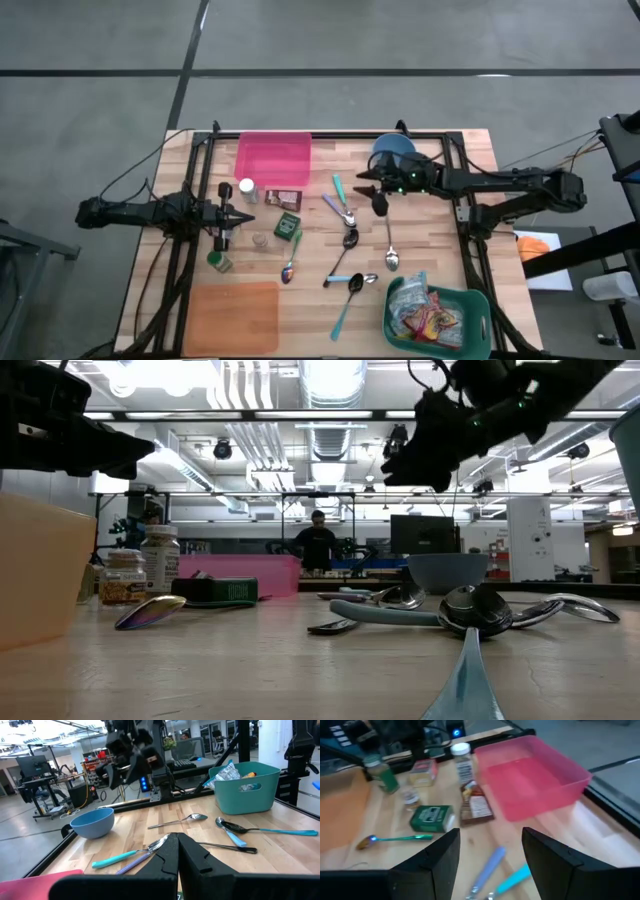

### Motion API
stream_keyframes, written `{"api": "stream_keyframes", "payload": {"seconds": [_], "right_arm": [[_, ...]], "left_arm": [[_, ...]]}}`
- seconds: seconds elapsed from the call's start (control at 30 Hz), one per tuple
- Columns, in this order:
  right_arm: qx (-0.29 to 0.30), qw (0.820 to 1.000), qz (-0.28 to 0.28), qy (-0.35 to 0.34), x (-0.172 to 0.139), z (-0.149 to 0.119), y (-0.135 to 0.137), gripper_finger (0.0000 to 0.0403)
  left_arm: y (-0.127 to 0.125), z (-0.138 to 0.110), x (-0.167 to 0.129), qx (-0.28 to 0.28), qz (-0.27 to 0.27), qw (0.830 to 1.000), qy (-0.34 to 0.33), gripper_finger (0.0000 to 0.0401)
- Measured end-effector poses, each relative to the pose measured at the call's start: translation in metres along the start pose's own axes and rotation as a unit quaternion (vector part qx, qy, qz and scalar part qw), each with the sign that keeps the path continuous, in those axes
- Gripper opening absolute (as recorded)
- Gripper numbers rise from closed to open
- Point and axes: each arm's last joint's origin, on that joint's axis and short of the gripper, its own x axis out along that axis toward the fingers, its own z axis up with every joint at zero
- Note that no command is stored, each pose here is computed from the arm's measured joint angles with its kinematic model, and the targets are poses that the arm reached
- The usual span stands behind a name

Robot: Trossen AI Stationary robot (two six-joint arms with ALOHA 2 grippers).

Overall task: Pick & Place Food Item
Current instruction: Put the green seasoning bottle into the orange bin

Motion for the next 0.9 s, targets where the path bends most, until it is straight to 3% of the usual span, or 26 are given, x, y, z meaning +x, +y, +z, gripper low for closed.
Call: {"api": "stream_keyframes", "payload": {"seconds": [0.23, 0.9], "right_arm": [[-0.015, 0.997, 0.037, -0.065, -0.009, 0.001, -0.009, 0.0211], [-0.033, 0.993, 0.032, -0.109, -0.022, 0.02, -0.007, 0.0211]], "left_arm": [[0.0, 0.0, 0.0, 0.0, 0.0, 1.0, 0.0, 0.0], [0.0, 0.0, 0.0, 0.0, 0.0, 1.0, 0.0, 0.0]]}}
